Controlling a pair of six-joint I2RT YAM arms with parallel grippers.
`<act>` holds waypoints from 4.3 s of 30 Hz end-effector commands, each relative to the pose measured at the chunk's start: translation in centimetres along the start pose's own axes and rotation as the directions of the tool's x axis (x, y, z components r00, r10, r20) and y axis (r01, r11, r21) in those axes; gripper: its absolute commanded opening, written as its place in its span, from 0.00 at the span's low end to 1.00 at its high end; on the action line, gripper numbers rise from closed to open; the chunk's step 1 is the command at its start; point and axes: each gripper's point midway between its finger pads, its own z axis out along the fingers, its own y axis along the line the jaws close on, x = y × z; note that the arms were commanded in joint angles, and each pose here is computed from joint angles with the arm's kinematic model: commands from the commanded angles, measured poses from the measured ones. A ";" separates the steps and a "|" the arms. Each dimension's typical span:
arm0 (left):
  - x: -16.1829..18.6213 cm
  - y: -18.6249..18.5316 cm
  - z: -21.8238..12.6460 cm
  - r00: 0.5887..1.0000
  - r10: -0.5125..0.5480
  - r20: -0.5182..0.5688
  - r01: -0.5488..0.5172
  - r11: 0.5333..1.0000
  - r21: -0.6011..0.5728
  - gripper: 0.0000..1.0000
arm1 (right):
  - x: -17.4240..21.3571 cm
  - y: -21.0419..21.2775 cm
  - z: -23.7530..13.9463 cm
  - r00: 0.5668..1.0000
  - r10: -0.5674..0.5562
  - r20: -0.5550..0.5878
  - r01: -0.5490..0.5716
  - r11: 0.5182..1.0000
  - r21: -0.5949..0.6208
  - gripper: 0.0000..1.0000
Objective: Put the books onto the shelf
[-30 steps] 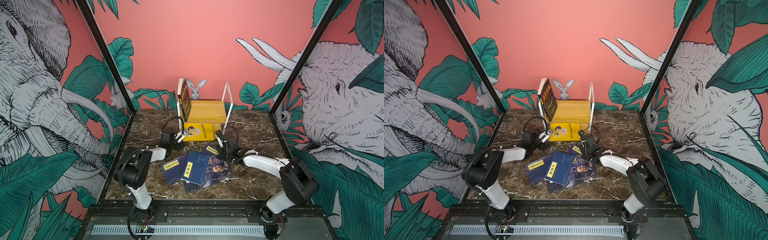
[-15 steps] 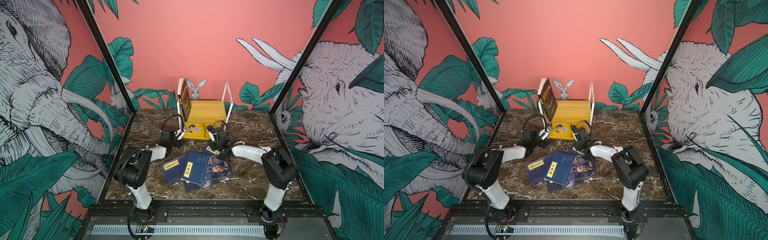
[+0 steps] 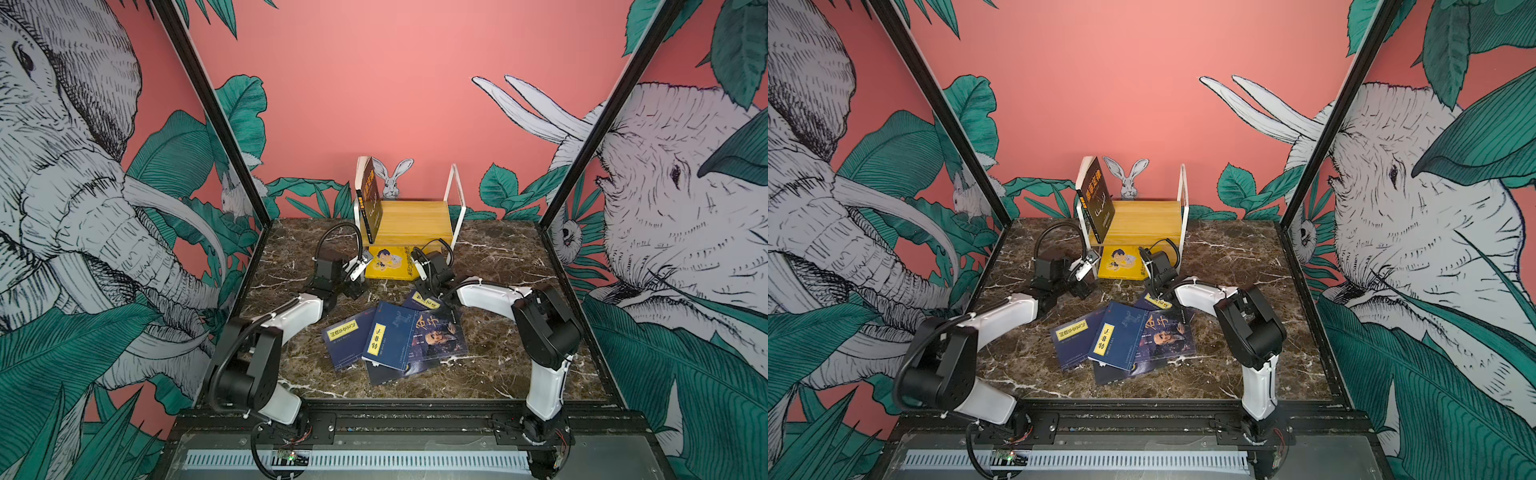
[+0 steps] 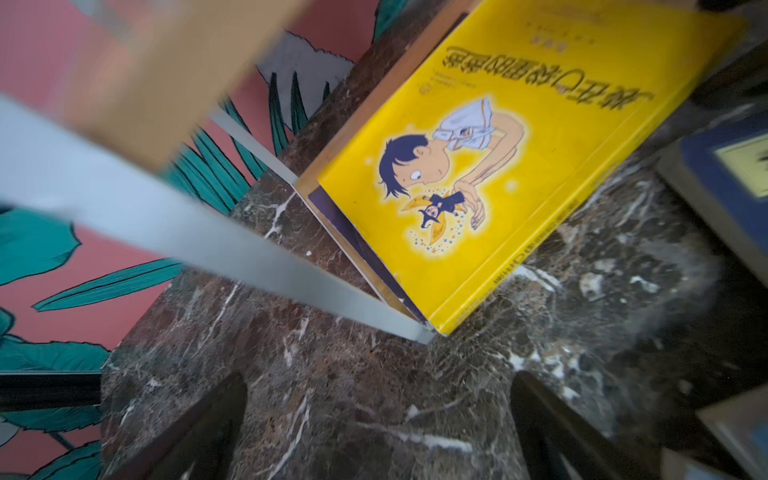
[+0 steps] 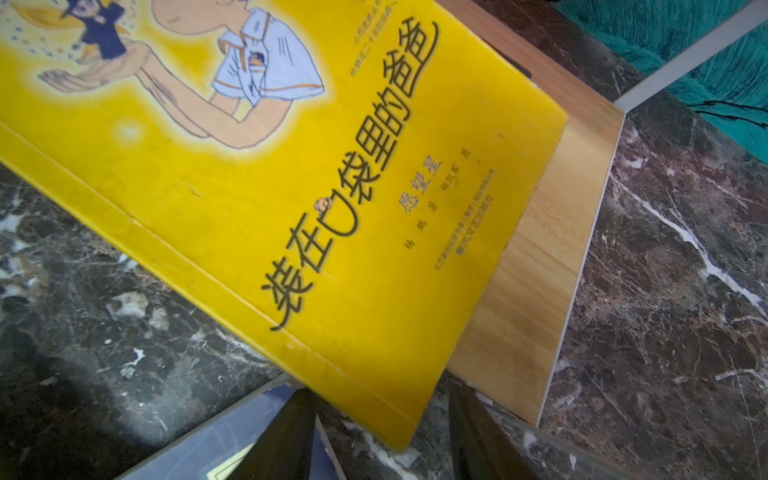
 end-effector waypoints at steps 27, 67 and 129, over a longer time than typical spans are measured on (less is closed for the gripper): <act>5.4 -0.7 -12.7 0.928 -0.347 -0.134 0.360 0.929 0.089 1.00 | -3.8 -0.3 1.4 0.997 0.021 0.073 -0.020 1.000 -0.016 0.50; 6.6 -1.4 -11.6 0.924 -0.357 -0.138 0.371 0.923 0.100 1.00 | -0.9 0.3 -4.6 0.985 0.140 0.099 -0.138 0.990 -0.029 0.20; 6.6 -1.7 -11.3 0.919 -0.367 -0.143 0.384 0.915 0.121 1.00 | -5.4 8.7 -2.7 0.903 0.359 0.237 -0.299 0.919 -0.256 0.00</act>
